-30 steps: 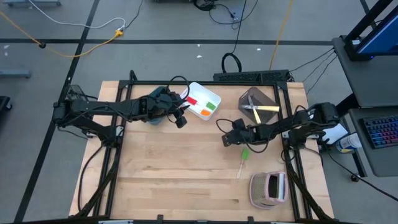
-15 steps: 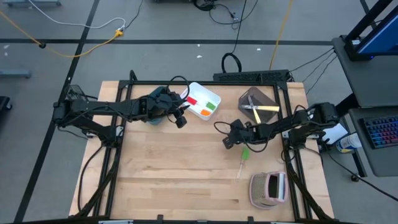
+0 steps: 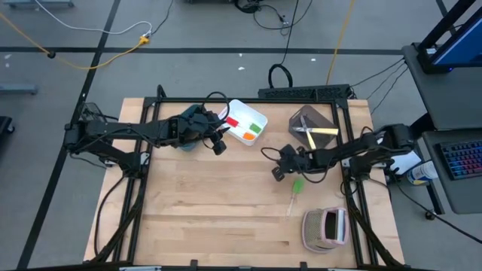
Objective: Pick & Place Kitchen Items
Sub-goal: Put the yellow spatula into the white bin, then put the green spatula into the white bin
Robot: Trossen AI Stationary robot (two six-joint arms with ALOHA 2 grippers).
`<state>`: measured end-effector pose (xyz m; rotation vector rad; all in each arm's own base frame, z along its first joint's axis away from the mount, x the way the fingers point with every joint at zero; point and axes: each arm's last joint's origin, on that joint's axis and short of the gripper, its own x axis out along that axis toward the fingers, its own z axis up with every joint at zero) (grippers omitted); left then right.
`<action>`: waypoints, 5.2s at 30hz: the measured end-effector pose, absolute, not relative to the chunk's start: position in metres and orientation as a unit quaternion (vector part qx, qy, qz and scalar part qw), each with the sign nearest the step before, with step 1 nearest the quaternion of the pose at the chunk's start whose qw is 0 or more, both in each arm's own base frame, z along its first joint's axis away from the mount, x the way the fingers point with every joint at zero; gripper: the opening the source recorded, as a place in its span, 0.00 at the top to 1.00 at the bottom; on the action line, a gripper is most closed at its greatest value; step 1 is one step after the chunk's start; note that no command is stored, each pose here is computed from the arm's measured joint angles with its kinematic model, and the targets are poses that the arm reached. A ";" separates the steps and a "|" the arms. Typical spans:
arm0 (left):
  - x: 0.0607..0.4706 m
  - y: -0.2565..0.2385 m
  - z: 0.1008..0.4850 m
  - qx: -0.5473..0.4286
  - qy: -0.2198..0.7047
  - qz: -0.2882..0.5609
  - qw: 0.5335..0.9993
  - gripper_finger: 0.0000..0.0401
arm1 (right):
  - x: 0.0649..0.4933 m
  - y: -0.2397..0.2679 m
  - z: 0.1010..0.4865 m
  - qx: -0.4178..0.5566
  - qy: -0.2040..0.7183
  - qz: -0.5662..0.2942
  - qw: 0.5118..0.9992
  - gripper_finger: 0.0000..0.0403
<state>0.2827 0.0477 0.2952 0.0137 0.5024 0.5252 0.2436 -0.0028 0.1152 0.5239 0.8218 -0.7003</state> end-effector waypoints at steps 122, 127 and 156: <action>0.282 0.048 0.295 0.005 0.249 0.255 0.934 0.70 | 0.300 -0.019 0.216 -0.005 0.364 -0.125 0.923 0.53; 0.283 0.047 0.294 0.002 0.250 0.243 0.937 0.70 | 0.290 0.007 0.208 -0.072 0.429 -0.058 0.898 0.51; 0.283 0.047 0.294 -0.012 0.246 0.244 0.938 0.70 | 0.225 0.058 0.157 -0.301 0.585 0.281 0.699 0.47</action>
